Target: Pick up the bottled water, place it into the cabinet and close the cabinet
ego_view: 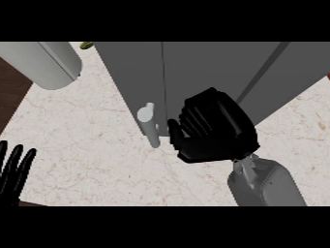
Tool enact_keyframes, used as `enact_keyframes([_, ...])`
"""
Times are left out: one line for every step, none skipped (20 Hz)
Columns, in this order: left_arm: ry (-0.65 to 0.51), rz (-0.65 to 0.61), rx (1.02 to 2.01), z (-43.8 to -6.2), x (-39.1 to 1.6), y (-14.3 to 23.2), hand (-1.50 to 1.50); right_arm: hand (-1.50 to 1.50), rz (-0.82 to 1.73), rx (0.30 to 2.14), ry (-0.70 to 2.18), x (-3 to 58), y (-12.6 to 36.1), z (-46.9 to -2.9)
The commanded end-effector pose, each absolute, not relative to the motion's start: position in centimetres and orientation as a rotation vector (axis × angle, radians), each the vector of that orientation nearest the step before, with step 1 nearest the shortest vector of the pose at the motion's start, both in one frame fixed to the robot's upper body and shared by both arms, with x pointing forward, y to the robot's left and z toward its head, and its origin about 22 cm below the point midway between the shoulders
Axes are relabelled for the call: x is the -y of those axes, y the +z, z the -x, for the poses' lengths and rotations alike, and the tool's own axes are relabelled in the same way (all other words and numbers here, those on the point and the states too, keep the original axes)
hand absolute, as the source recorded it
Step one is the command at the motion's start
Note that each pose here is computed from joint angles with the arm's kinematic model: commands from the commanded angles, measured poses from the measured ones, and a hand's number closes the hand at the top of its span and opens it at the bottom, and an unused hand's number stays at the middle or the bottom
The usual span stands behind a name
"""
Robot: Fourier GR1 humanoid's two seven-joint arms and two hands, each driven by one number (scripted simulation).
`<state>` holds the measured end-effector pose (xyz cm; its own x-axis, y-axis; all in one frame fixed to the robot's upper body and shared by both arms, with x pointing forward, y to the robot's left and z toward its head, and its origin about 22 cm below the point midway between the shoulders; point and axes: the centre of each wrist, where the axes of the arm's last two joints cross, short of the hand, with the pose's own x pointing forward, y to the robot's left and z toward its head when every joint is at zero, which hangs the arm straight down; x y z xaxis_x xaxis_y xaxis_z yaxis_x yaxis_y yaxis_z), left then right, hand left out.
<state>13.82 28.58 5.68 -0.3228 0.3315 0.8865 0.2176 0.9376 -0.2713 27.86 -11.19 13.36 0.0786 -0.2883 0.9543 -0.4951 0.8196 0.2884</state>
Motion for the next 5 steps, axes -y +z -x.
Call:
enact_keyframes([0.113, 0.417, 1.901, -13.6, -28.4, 4.9, -1.5, 1.5, -0.608, 1.511, 0.107, 8.7, 15.4, -32.7])
enact_keyframes([0.136, 0.383, 1.917, -14.2, -29.4, 5.6, -1.5, 1.5, -0.604, 1.495, 0.119, 8.1, 15.0, -33.8])
enact_keyframes([0.139, 0.387, 1.914, -13.9, -28.8, 5.4, -1.5, 1.5, -0.606, 1.505, 0.109, 7.4, 15.8, -34.6])
enact_keyframes([0.137, 0.43, 1.894, -13.7, -29.1, 5.0, -1.5, 1.5, -0.587, 1.506, 0.113, 6.3, 15.9, -34.6])
enact_keyframes([0.12, 0.394, 1.903, -13.4, -29.2, 5.2, -1.5, 1.5, -0.604, 1.5, 0.093, 6.6, 15.5, -35.5])
